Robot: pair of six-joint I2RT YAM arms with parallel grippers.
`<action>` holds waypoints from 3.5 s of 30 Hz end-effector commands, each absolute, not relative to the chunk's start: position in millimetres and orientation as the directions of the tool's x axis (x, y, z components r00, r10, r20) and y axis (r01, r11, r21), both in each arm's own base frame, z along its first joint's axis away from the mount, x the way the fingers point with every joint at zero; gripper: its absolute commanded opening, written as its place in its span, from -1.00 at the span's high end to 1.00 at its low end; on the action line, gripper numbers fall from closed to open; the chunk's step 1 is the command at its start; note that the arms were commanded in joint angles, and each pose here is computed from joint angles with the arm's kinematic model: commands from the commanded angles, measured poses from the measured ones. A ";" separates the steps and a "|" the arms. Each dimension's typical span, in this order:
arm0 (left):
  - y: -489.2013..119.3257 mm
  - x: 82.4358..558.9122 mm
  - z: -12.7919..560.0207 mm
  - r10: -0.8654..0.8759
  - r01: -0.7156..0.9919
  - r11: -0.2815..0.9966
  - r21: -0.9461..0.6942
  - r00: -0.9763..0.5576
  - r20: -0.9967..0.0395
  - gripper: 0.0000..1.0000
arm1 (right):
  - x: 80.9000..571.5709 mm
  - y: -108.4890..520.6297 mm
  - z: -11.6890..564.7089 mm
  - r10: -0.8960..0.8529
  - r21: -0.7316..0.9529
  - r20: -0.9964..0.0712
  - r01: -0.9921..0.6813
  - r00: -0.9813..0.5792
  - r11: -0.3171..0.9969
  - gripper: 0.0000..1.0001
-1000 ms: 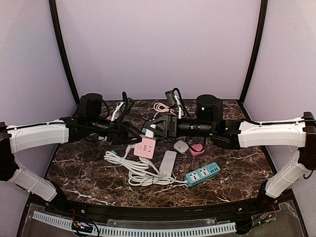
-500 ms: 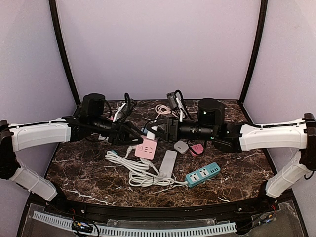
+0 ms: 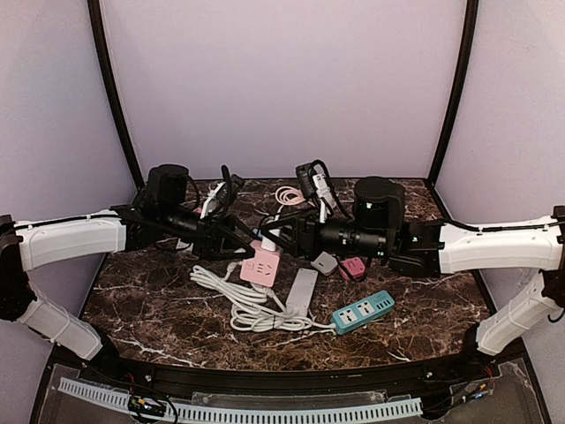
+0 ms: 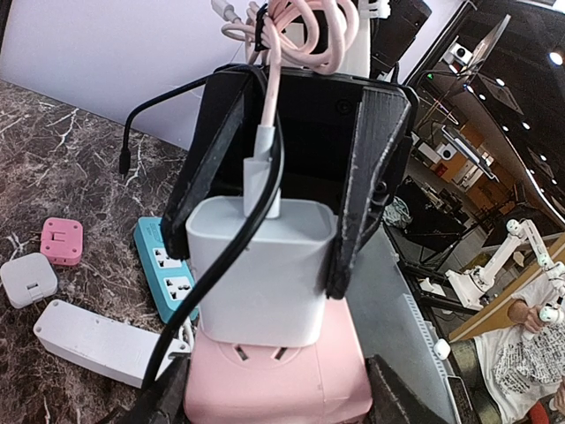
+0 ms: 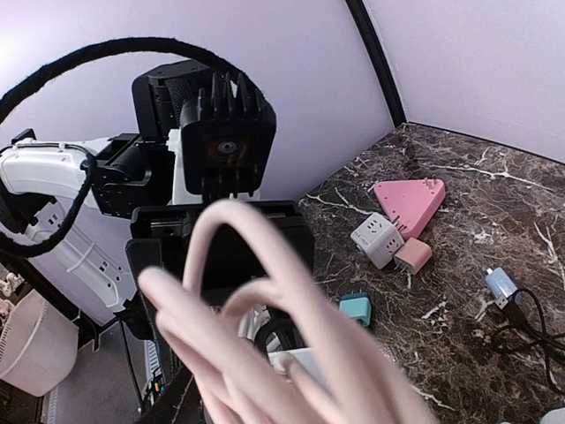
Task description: Pull the plug off the socket
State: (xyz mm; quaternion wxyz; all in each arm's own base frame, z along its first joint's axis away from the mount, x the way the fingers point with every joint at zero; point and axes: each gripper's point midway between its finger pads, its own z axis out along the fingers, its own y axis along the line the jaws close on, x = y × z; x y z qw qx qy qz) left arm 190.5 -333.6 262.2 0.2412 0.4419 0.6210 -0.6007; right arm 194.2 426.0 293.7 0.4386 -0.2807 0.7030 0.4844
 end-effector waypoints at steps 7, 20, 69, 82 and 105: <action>-326.7 201.4 261.0 0.262 0.796 -0.015 -0.606 -0.581 -0.770 0.99 | 219.8 405.5 332.2 0.140 0.457 -0.885 -0.769 -0.444 0.446 1.00; -326.3 200.8 261.4 0.261 0.802 -0.015 -0.597 -0.573 -0.777 0.99 | 232.8 395.5 324.7 0.176 0.618 -0.781 -0.697 -0.599 0.364 1.00; -322.7 209.9 248.9 0.303 0.814 0.084 -0.574 -0.570 -0.764 0.99 | 237.1 373.8 329.2 0.181 0.617 -0.780 -0.689 -0.599 0.380 1.00; -322.7 213.1 245.0 0.306 0.811 0.106 -0.576 -0.578 -0.757 0.99 | 232.6 371.8 332.4 0.180 0.569 -0.819 -0.728 -0.545 0.383 1.00; -322.7 220.5 233.3 0.326 0.799 0.158 -0.580 -0.596 -0.734 0.99 | 216.0 391.4 335.4 0.085 0.360 -0.926 -0.797 -0.367 0.485 1.00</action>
